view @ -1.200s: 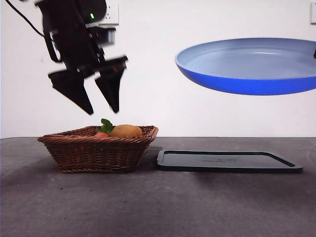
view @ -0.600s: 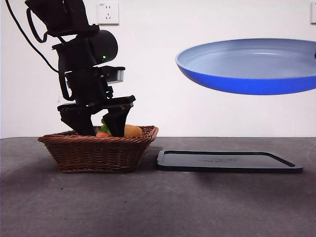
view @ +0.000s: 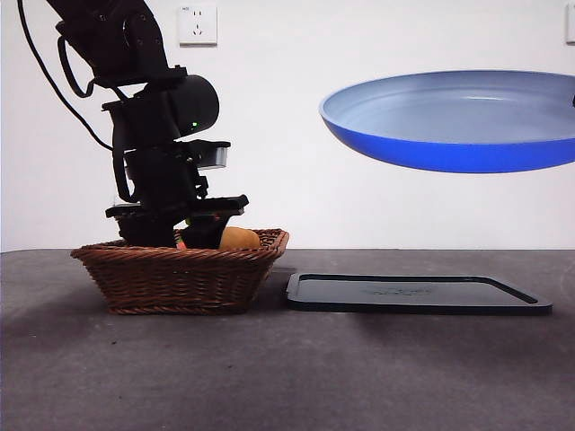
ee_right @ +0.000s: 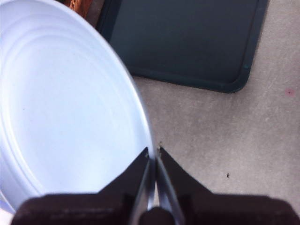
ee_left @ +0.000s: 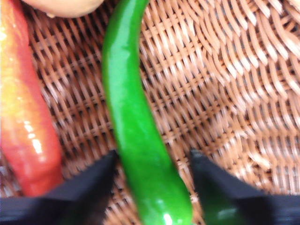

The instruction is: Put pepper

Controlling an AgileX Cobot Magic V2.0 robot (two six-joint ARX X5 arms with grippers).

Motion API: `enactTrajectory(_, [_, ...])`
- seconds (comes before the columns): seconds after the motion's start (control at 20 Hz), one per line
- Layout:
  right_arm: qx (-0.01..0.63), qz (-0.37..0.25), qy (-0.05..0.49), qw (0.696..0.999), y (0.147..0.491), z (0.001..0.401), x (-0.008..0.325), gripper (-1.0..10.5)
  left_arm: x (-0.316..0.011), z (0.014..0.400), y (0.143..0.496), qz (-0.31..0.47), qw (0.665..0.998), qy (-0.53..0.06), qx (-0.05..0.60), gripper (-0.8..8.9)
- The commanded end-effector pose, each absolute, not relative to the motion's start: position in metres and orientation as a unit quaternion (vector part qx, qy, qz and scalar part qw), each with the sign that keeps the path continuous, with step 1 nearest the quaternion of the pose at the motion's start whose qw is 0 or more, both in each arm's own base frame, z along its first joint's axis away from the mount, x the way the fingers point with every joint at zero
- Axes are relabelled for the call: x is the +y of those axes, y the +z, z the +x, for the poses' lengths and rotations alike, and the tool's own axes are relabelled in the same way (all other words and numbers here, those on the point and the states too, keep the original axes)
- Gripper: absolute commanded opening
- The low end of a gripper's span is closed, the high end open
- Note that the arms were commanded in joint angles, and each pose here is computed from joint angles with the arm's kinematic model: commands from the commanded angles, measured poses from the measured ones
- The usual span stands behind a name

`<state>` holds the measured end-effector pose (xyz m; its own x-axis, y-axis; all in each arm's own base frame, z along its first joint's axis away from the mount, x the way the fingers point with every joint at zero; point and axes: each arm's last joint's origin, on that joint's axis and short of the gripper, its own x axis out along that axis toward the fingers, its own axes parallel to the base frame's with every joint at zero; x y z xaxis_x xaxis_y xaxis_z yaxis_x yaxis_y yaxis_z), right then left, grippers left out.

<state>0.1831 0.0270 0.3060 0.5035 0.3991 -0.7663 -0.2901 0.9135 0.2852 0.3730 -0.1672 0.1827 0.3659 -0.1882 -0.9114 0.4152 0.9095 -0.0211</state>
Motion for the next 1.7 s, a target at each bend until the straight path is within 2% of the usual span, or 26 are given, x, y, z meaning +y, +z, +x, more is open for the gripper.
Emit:
enactTrajectory(0.05, [0.444,0.061,0.203,0.871,0.312,0.186,0.028,0.0,-0.172,0.376,0.182,0.104,0.819,-0.187,0.532,1.44])
enactTrajectory(0.35, [0.439,0.06,0.203,0.873,0.313,0.186,0.028,0.0,-0.168,0.37,0.203,0.1,0.829,-0.188,0.517,1.38])
enactTrajectory(0.6, [0.449,0.066,0.198,0.869,0.307,0.195,0.028,0.0,-0.161,0.351,0.257,0.089,0.858,-0.2,0.465,1.38])
enactTrajectory(0.85, [0.509,0.104,0.181,0.835,0.274,0.234,0.035,0.0,-0.161,0.308,0.316,0.059,0.862,-0.282,0.416,1.38])
enactTrajectory(0.95, [0.531,0.136,0.202,0.811,0.256,0.252,0.044,0.0,-0.168,0.292,0.329,0.053,0.852,-0.324,0.409,1.38])
enactTrajectory(1.15, [0.564,0.195,0.224,0.771,0.229,0.274,0.062,0.0,-0.194,0.272,0.324,0.069,0.813,-0.385,0.431,1.38])
enactTrajectory(1.3, [0.576,0.195,0.234,0.759,0.223,0.275,0.072,0.0,-0.22,0.265,0.308,0.1,0.788,-0.412,0.445,1.38])
enactTrajectory(1.45, [0.579,0.191,0.238,0.756,0.223,0.273,0.076,0.0,-0.241,0.264,0.284,0.149,0.773,-0.401,0.468,1.39])
enactTrajectory(1.7, [0.585,0.185,0.239,0.753,0.222,0.271,0.078,0.0,-0.257,0.273,0.249,0.169,0.754,-0.391,0.5,1.39])
